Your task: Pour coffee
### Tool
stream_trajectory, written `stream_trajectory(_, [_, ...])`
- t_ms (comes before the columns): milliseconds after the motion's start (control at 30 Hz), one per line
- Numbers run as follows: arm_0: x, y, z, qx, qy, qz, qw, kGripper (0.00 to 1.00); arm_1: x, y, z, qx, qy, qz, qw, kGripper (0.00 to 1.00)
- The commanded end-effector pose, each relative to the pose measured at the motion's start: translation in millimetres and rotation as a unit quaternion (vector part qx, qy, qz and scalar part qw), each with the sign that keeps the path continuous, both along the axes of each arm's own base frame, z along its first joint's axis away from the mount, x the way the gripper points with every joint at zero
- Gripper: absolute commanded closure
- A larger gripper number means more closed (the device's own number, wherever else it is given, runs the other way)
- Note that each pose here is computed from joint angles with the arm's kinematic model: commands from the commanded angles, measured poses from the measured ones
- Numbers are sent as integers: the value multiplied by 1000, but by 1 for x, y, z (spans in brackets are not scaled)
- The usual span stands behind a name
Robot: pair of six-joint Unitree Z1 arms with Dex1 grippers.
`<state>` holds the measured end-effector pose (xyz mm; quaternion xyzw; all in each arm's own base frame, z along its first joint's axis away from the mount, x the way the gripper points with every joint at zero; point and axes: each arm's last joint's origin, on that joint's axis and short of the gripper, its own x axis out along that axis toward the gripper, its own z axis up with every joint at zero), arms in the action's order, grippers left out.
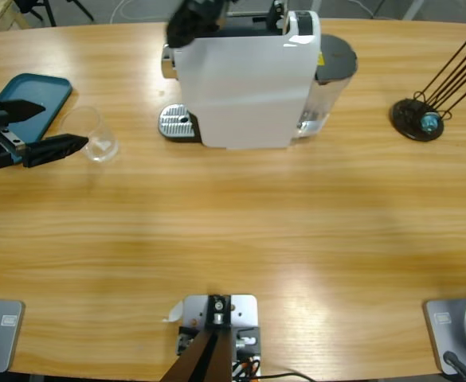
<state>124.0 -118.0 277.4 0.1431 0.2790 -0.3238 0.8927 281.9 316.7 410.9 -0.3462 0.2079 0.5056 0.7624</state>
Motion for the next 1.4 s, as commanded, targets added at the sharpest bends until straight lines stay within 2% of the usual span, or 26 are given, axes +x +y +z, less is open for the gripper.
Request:
stream_trajectory(33, [-1, 0, -13, 19, 13, 1, 1000, 50, -62, -66, 78, 20, 62, -143, 988, 990])
stream_trajectory(100, [-1, 0, -13, 19, 13, 1, 1000, 55, -75, -86, 88, 20, 52, -181, 982, 1000])
stream_trajectory(167, [-1, 0, -14, 19, 14, 0, 1000, 55, -86, -102, 104, 56, 39, -218, 974, 1000])
stream_trajectory(233, [-1, 0, -14, 18, 15, 0, 1000, 55, -90, -118, 114, 94, 4, -267, 959, 1000])
stream_trajectory(267, [-1, 0, -14, 18, 15, 0, 1000, 55, -92, -126, 116, 128, -8, -292, 948, 1000])
stream_trajectory(300, [-1, -1, -14, 17, 16, -1, 1000, 55, -97, -135, 115, 183, -18, -327, 927, 1000])
stream_trajectory(367, [-1, 0, -13, 16, 16, 0, 1000, 55, -101, -150, 98, 301, -22, -379, 874, 1000])
stream_trajectory(400, [-1, 0, -13, 16, 16, 0, 1000, 55, -98, -152, 85, 335, -26, -400, 853, 1000])
stream_trajectory(433, [-1, 0, -13, 15, 17, -1, 1000, 55, -94, -149, 72, 358, -31, -403, 842, 1000])
stream_trajectory(467, [-1, -1, -13, 15, 17, -2, 1000, 55, -91, -145, 64, 355, -27, -403, 843, 1000])
stream_trajectory(767, [0, -2, -15, 17, 20, -2, 1000, 55, -59, -111, 3, 217, -13, -410, 886, 1000])
stream_trajectory(933, [0, -2, -15, 18, 20, -2, 1000, 55, -33, -82, -17, 180, -2, -392, 902, 1000])
stream_trajectory(1200, [0, -2, -15, 18, 22, -2, 1000, 55, -9, -54, -9, 178, -8, -369, 912, 1000])
stream_trajectory(1400, [1, -3, -16, 19, 23, -2, 1000, 59, -19, -27, -13, 174, -4, -344, 923, 1000])
